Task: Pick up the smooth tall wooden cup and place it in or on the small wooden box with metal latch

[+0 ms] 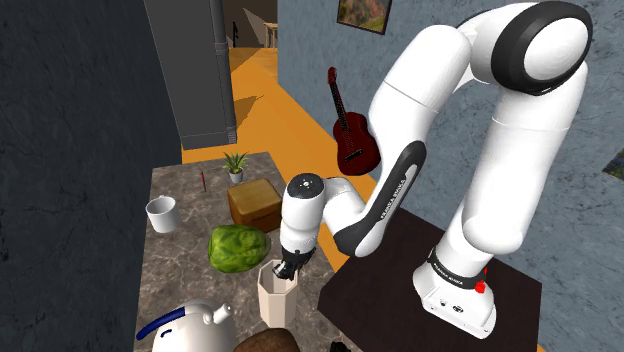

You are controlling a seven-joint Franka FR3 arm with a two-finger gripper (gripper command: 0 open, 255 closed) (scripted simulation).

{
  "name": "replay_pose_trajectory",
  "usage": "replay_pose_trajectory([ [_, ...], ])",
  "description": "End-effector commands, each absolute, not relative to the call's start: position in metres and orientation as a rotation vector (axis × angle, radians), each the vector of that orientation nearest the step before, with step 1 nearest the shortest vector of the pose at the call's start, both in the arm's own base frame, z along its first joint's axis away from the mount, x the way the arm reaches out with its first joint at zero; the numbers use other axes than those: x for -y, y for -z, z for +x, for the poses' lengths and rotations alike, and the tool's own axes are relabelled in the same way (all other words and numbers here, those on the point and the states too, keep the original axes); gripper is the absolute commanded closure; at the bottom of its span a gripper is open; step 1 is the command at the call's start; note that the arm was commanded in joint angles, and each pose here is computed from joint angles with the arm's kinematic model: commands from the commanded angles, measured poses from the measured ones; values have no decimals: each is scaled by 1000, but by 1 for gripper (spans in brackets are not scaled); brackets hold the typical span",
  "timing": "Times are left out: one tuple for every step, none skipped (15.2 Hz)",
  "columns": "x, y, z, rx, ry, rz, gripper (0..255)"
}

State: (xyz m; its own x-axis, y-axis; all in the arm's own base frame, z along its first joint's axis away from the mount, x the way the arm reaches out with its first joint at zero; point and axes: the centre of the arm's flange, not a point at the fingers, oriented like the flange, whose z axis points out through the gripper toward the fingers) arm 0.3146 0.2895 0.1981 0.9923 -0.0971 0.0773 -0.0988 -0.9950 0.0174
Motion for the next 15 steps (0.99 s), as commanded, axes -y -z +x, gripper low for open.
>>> replay_pose_trajectory([
  [-289,-198,314,154,-118,3114,255],
  [-289,-198,315,154,-118,3114,255],
  [-289,-198,315,154,-118,3114,255],
  [-289,-198,315,154,-118,3114,255],
  [-289,-203,315,154,-118,3114,255],
  [-289,-208,315,154,-118,3114,255],
  [-289,-214,315,154,-118,3114,255],
  [-289,-219,315,154,-118,3114,255],
  [-289,-224,315,154,-118,3114,255],
  [-289,-230,315,154,-118,3114,255],
  [-289,-235,315,154,-118,3114,255],
  [-289,-240,315,154,-118,3114,255],
  [-289,-245,315,154,-118,3114,255],
  [-289,-251,315,154,-118,3114,255],
  [-289,-256,315,154,-118,3114,255],
])
